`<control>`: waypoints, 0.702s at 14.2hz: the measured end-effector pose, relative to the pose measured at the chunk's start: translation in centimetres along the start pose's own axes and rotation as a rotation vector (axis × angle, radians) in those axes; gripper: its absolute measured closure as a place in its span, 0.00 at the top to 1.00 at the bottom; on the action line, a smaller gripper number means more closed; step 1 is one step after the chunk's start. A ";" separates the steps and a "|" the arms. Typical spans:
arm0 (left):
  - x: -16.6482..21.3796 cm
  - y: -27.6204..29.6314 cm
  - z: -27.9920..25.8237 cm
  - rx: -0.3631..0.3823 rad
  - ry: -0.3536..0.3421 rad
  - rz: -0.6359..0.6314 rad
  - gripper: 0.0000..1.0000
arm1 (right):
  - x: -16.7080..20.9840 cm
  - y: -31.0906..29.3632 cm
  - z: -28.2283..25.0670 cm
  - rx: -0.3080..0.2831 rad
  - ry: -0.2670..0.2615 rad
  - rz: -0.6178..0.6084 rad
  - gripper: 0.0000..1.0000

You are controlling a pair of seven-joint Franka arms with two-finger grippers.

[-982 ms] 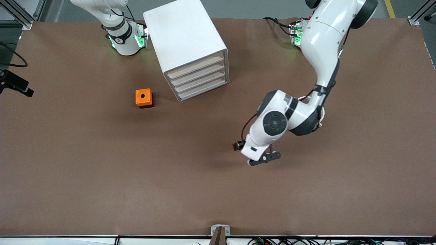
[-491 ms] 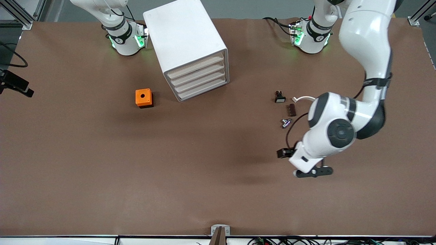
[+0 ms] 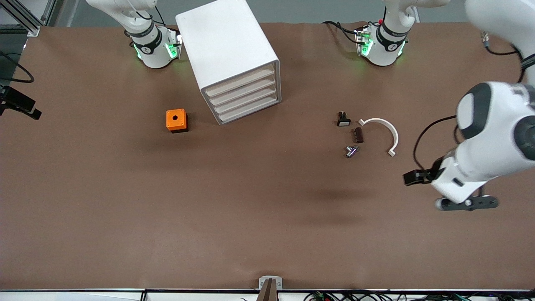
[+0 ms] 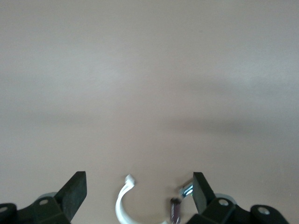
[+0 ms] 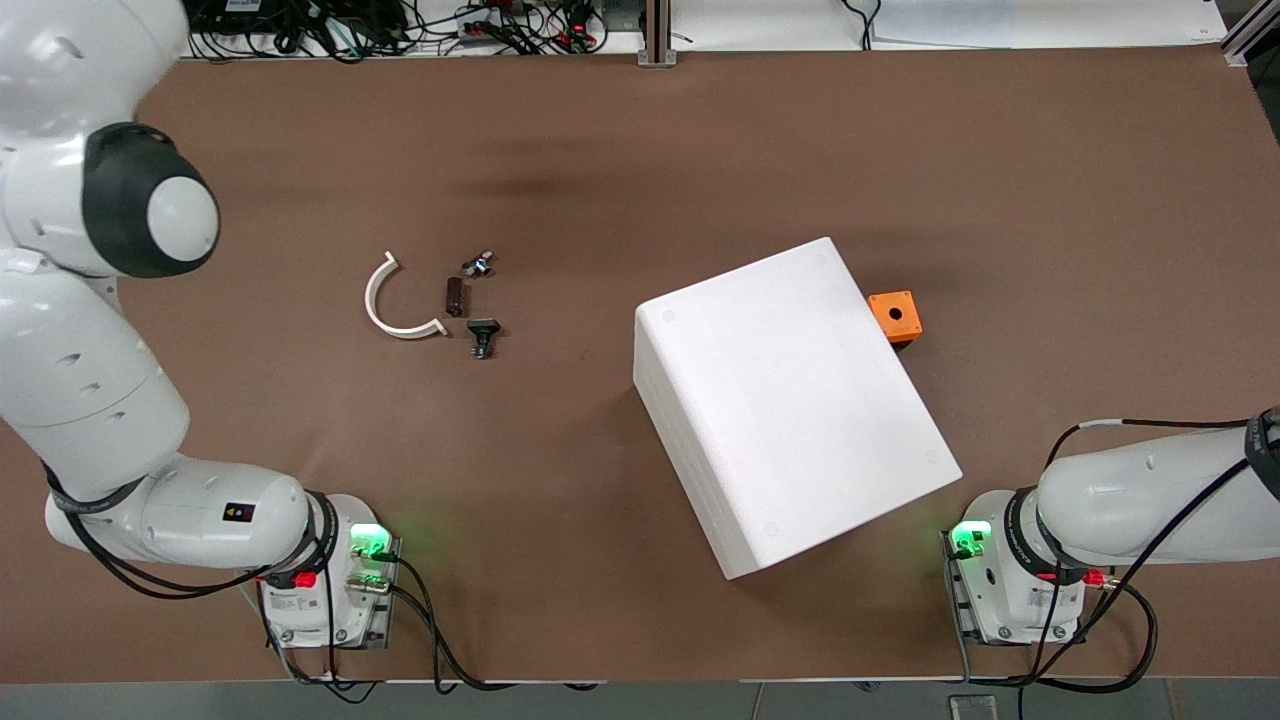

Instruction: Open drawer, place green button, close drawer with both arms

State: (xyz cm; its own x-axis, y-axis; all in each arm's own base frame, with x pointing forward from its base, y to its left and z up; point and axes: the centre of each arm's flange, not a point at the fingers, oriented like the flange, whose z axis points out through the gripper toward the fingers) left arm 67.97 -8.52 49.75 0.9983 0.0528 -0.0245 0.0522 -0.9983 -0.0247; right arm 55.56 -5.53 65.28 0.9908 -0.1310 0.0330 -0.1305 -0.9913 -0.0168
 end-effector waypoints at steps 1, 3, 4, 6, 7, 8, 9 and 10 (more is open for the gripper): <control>-0.8 -1.5 -2.0 0.001 -0.001 -0.006 1.00 | 0.0 0.0 0.0 0.000 0.000 0.000 1.00; -2.8 -3.8 -5.8 0.004 -0.007 0.025 1.00 | 0.0 0.0 0.0 0.000 0.000 0.000 1.00; -3.8 -4.6 -7.4 0.005 -0.008 0.039 1.00 | 0.0 0.0 0.0 0.000 0.000 0.000 1.00; -5.9 -5.3 -10.1 0.008 -0.023 0.040 1.00 | 0.0 0.0 0.0 0.000 0.000 0.000 1.00; -6.8 -5.4 -11.1 0.010 -0.032 0.035 1.00 | 0.0 0.0 0.0 0.000 0.000 0.000 1.00; -7.8 -5.3 -12.1 0.009 -0.040 0.022 1.00 | 0.0 0.0 0.0 0.000 0.000 0.000 1.00; -8.8 -5.1 -12.9 0.003 -0.046 0.010 1.00 | 0.0 0.0 0.0 0.000 0.000 0.000 1.00; -9.8 -4.9 -13.5 -0.007 -0.051 0.005 1.00 | 0.0 0.0 0.0 0.000 0.001 0.000 1.00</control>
State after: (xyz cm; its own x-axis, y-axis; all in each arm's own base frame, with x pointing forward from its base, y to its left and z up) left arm 58.24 -4.48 63.57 0.9960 0.0488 -0.0752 0.0476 -0.9987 -0.0174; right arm 55.58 -5.54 65.30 0.9908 -0.1309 0.0336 -0.1303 -0.9913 -0.0167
